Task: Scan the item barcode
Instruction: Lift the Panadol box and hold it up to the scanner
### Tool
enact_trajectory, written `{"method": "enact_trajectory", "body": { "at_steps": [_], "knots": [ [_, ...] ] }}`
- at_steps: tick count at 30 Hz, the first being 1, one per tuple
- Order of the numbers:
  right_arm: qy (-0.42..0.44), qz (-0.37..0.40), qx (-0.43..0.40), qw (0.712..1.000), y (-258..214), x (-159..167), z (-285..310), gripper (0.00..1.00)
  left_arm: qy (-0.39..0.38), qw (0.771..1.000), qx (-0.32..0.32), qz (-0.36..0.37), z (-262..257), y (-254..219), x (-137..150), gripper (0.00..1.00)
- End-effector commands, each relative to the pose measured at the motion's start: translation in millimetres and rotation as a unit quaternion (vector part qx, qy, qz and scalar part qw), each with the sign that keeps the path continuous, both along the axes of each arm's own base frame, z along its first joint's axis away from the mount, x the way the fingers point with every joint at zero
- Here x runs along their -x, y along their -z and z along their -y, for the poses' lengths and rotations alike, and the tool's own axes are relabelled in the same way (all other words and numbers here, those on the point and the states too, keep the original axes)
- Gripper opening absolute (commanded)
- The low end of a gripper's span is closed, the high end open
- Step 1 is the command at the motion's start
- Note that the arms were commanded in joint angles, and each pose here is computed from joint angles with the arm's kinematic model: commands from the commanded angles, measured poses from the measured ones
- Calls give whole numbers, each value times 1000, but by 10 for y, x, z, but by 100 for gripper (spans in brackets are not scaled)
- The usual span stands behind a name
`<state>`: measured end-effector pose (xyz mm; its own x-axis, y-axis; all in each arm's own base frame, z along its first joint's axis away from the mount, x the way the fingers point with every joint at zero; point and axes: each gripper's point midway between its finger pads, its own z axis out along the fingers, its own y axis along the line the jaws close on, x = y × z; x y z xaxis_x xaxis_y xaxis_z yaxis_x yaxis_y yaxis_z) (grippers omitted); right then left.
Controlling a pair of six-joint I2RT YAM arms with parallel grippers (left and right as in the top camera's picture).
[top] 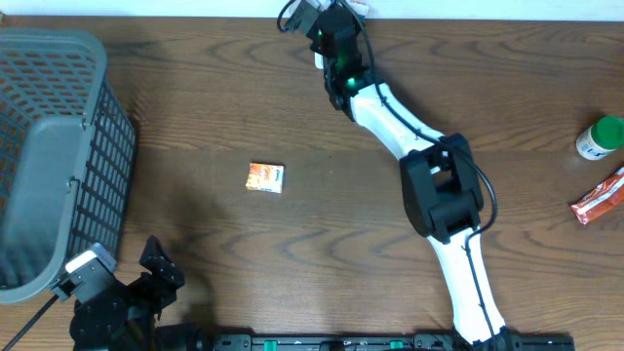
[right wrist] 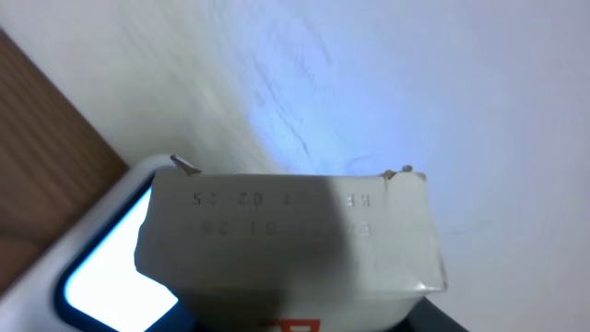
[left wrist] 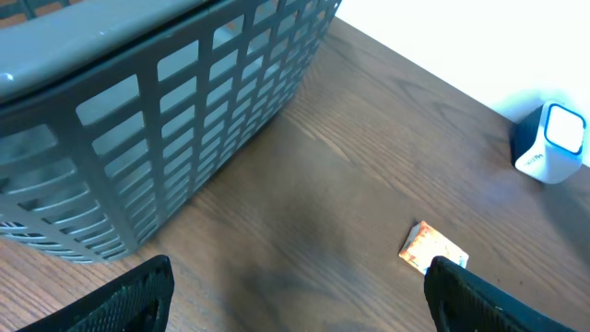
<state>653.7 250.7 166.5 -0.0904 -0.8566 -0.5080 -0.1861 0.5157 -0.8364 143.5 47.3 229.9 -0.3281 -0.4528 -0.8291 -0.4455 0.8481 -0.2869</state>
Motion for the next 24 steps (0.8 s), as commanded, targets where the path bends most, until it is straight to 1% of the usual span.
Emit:
{"method": "enact_trajectory", "body": {
  "at_steps": [1,3,8,12,17,20,24],
  "knots": [
    [13,16,114,993,70,-17,-18,31,-8,1000,2,0,-19,3,9,87],
    [8,15,142,990,141,-18,-63,31,-8,1000,2,0,-19,2,9,87],
    [-10,12,146,989,215,39,-235,30,-8,1000,2,0,-19,2,9,87],
    [-31,15,170,985,211,74,-355,29,-8,1000,2,0,-19,3,10,87],
    [-40,19,174,984,198,86,-408,32,-8,1000,2,0,-19,2,9,87],
    [-5,16,153,988,189,84,-304,30,-8,1000,2,0,-19,2,9,87],
    [56,3,168,984,192,104,-66,31,-8,1000,2,0,-19,3,10,87]
  ]
}}
